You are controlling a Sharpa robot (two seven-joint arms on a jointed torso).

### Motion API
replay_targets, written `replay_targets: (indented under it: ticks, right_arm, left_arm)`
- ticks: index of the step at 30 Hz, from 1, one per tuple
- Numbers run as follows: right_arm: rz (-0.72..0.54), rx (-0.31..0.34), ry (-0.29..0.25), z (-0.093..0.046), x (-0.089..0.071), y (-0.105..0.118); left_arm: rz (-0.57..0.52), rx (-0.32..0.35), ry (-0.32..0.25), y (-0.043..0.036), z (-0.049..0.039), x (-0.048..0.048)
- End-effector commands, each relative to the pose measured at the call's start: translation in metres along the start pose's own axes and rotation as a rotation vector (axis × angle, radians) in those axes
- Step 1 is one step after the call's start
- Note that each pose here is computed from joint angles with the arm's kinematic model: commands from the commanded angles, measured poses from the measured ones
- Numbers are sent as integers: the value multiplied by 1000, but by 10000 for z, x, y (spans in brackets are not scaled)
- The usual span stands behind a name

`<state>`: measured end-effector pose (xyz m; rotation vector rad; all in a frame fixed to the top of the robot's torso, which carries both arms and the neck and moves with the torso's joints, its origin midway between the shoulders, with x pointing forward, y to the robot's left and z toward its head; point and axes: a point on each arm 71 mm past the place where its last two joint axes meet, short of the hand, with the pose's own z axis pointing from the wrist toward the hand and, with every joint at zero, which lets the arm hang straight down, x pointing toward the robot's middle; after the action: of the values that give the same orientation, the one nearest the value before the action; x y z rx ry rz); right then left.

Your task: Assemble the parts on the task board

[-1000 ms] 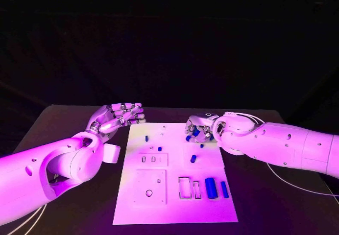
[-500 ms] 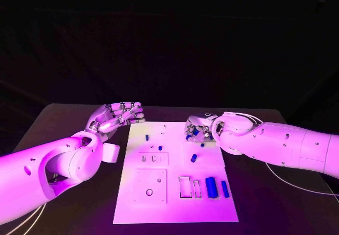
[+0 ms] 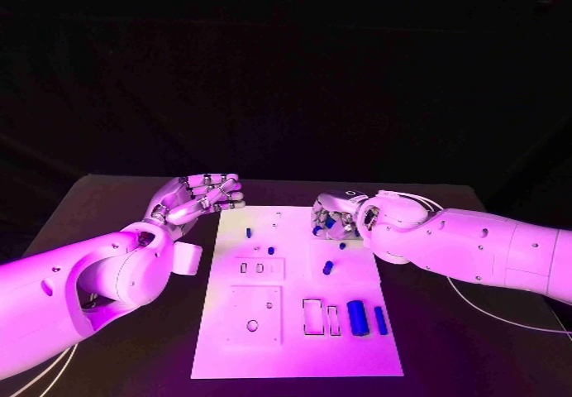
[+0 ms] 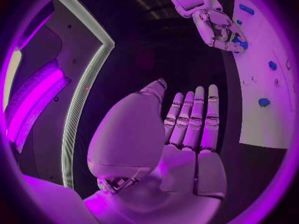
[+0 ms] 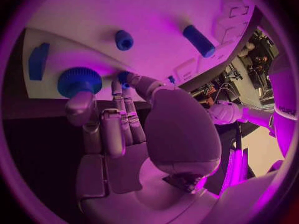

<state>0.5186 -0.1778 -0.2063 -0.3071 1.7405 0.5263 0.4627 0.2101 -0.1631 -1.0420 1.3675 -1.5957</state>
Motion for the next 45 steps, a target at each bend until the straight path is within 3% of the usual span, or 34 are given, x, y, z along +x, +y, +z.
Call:
replay_targets:
  ticks: [1,9,17,25,30,45]
  right_arm:
    - [4,-26,-125,-4,-86,52]
    - [22,-33,-239,66,-194,157]
    - [24,-27,-279,220,-241,250]
    - [28,-40,-271,386,-222,389]
    - [35,-33,-234,463,-166,440]
    - [39,-17,-192,542,-70,482]
  left_arm:
    - [-11,5,17,-11,10,17]
    - [-11,4,16,-6,17,15]
    - [-11,5,18,-7,19,21]
    - [-14,6,24,-10,23,45]
    - [-16,7,28,-13,30,61]
    - [-15,8,30,-22,38,66]
